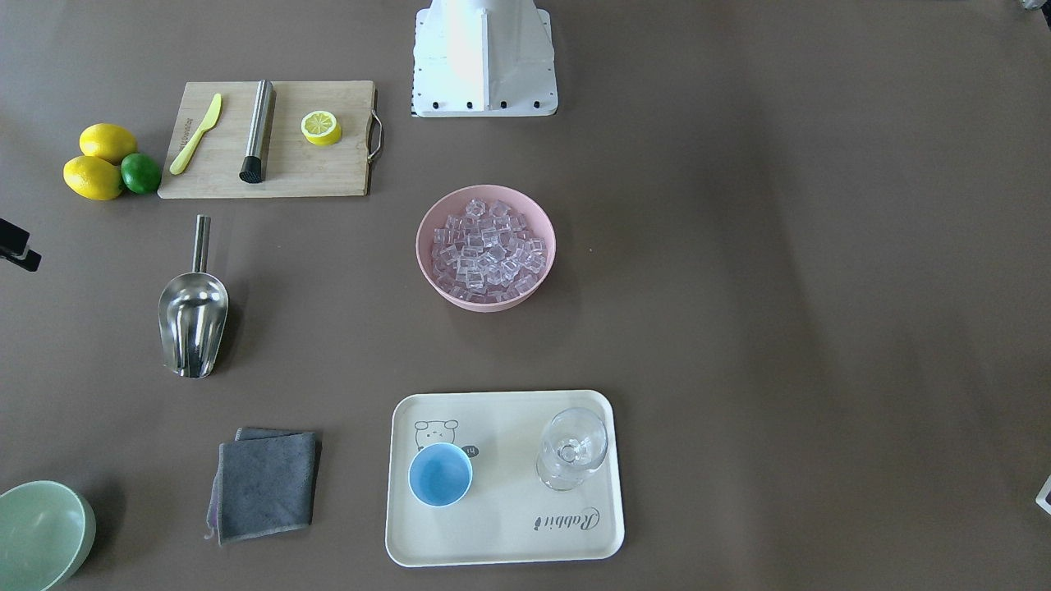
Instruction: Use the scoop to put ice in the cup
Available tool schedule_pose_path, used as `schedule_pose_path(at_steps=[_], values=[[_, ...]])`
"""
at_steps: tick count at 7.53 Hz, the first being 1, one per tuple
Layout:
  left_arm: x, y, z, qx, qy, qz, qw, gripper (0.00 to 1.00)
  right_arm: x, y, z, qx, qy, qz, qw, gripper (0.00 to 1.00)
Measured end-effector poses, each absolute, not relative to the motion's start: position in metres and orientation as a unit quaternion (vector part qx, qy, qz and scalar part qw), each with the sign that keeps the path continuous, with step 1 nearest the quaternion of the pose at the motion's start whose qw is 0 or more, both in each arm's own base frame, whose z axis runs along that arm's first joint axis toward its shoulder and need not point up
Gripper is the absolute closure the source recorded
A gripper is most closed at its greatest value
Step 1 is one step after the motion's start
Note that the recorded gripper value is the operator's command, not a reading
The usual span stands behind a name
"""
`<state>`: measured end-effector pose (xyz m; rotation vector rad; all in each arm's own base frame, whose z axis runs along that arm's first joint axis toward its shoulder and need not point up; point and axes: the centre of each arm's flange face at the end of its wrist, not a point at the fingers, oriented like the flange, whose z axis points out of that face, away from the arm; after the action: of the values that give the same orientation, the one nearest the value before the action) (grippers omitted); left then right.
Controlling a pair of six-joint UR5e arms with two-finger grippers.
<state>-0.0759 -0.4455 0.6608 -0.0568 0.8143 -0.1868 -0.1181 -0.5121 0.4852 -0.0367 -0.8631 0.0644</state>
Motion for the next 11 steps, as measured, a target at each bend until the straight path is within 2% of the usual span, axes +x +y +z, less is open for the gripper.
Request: schedule_pose_path(at_steps=[2, 5, 10, 11], values=[[-0.075, -0.448, 0.658, -0.028, 0.397, -0.09, 0.913, 0.02, -0.178, -0.495, 0.465, -0.017, -0.438, 0.044, 0.897, 0.0], [-0.071, -0.456, 0.641, -0.012, 0.399, -0.078, 0.914, 0.02, -0.264, -0.454, 0.448, -0.03, -0.433, 0.016, 0.901, 0.0], [0.008, -0.49, 0.592, 0.014, 0.405, 0.019, 0.914, 0.02, -0.323, -0.419, 0.479, -0.034, -0.388, -0.018, 0.921, 0.01], [0.033, -0.495, 0.581, 0.036, 0.409, 0.055, 0.91, 0.02, -0.328, -0.417, 0.484, -0.036, -0.383, -0.022, 0.923, 0.05]])
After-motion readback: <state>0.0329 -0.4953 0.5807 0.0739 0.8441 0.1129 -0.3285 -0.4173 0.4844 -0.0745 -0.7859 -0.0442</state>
